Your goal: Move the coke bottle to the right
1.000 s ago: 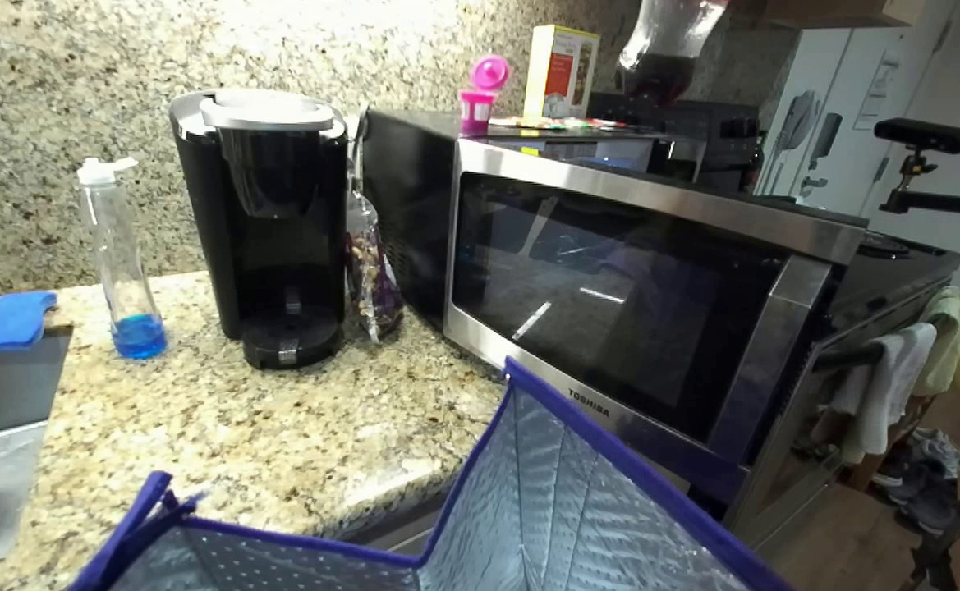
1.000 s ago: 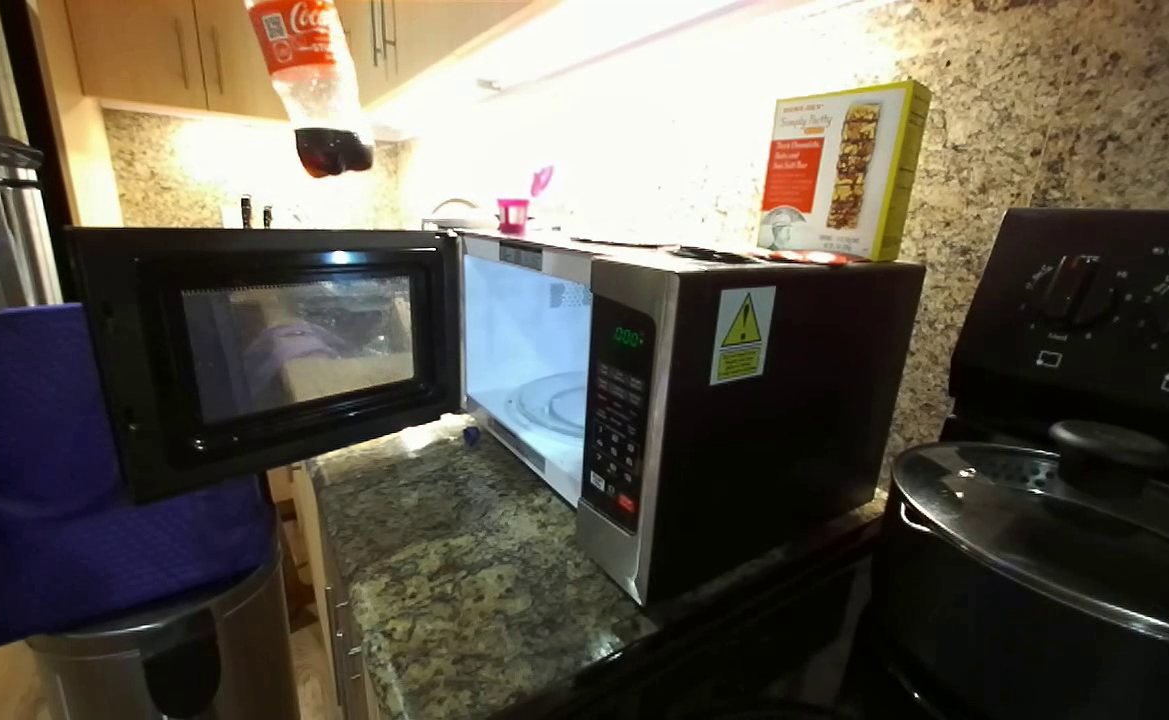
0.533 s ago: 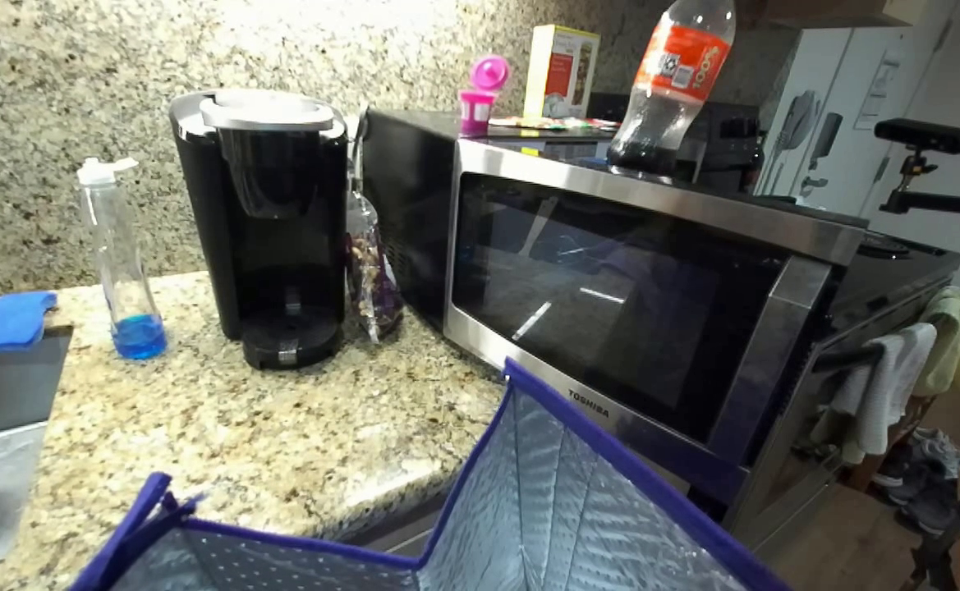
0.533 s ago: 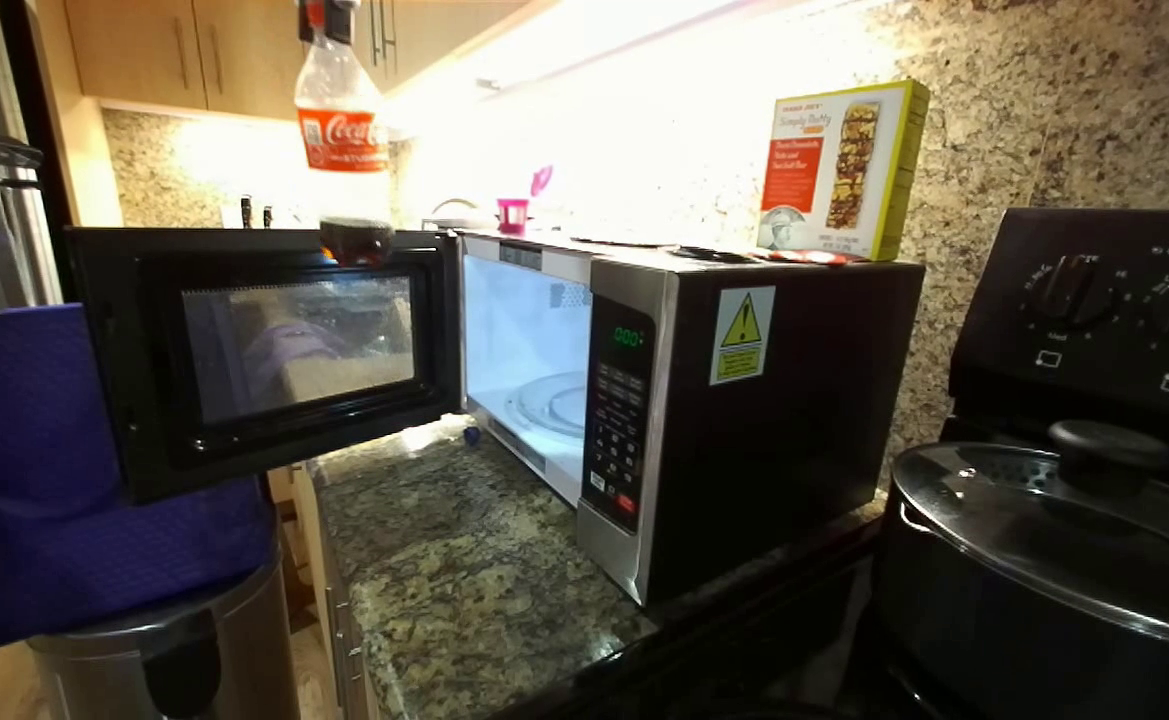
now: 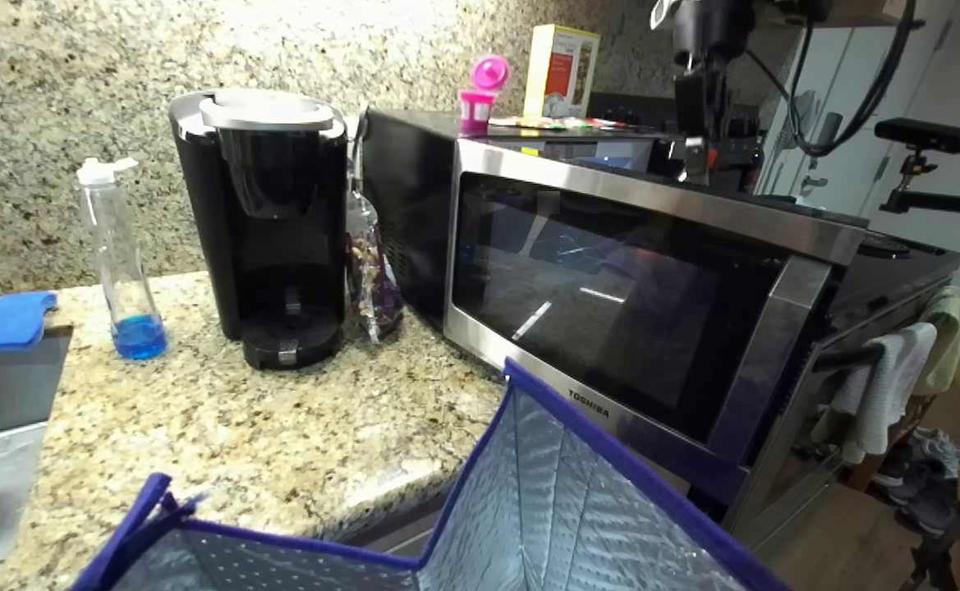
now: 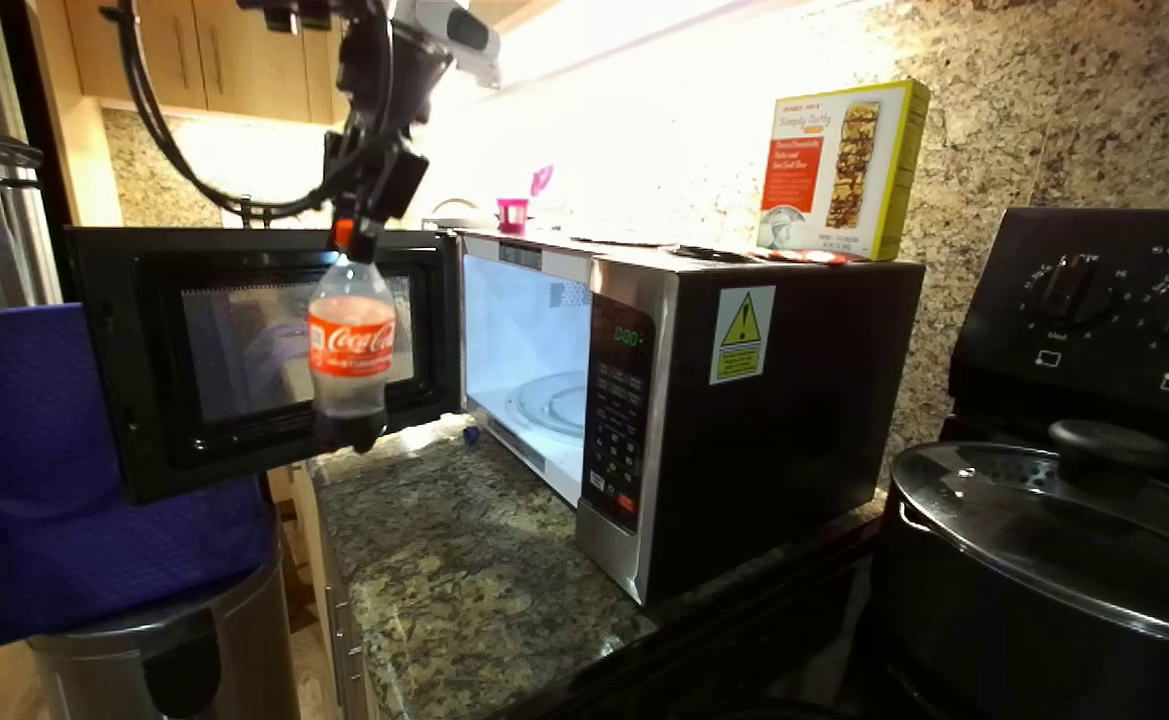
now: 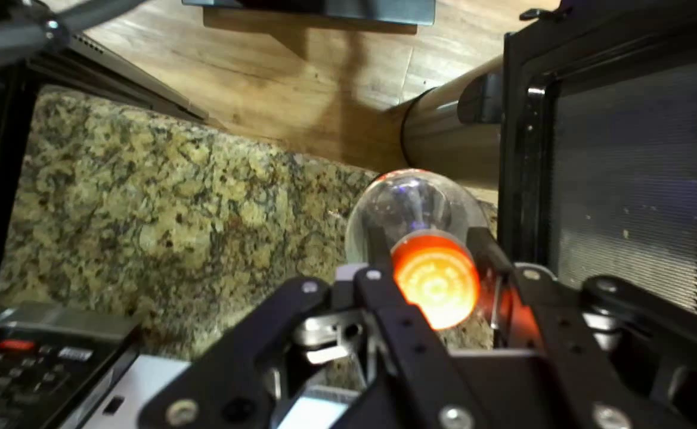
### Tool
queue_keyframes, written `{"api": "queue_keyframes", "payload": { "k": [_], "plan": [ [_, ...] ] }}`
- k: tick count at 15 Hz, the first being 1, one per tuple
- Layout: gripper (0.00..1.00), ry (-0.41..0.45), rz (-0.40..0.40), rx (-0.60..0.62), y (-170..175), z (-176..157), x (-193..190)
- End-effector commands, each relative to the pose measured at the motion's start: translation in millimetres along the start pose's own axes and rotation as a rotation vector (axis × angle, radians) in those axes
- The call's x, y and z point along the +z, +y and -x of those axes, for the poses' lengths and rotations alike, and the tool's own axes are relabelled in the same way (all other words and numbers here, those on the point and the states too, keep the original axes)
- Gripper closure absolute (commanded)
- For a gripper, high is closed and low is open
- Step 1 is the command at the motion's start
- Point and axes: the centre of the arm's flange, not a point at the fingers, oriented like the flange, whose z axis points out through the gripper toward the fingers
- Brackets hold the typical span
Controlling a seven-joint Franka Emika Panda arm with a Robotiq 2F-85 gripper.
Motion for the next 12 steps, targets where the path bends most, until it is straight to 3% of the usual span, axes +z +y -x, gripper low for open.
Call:
{"api": "queue_keyframes", "payload": {
  "k": [1, 5, 9, 12],
  "plan": [
    [0.87, -0.071, -0.008, 0.056, 9, 19, 75],
    [0.87, -0.108, 0.002, 0.136, 12, 45, 105],
    [0.87, -0.086, 0.042, 0.198, -6, 83, 91],
    [0.87, -0.016, 0.096, 0.257, -23, 116, 74]
  ]
}}
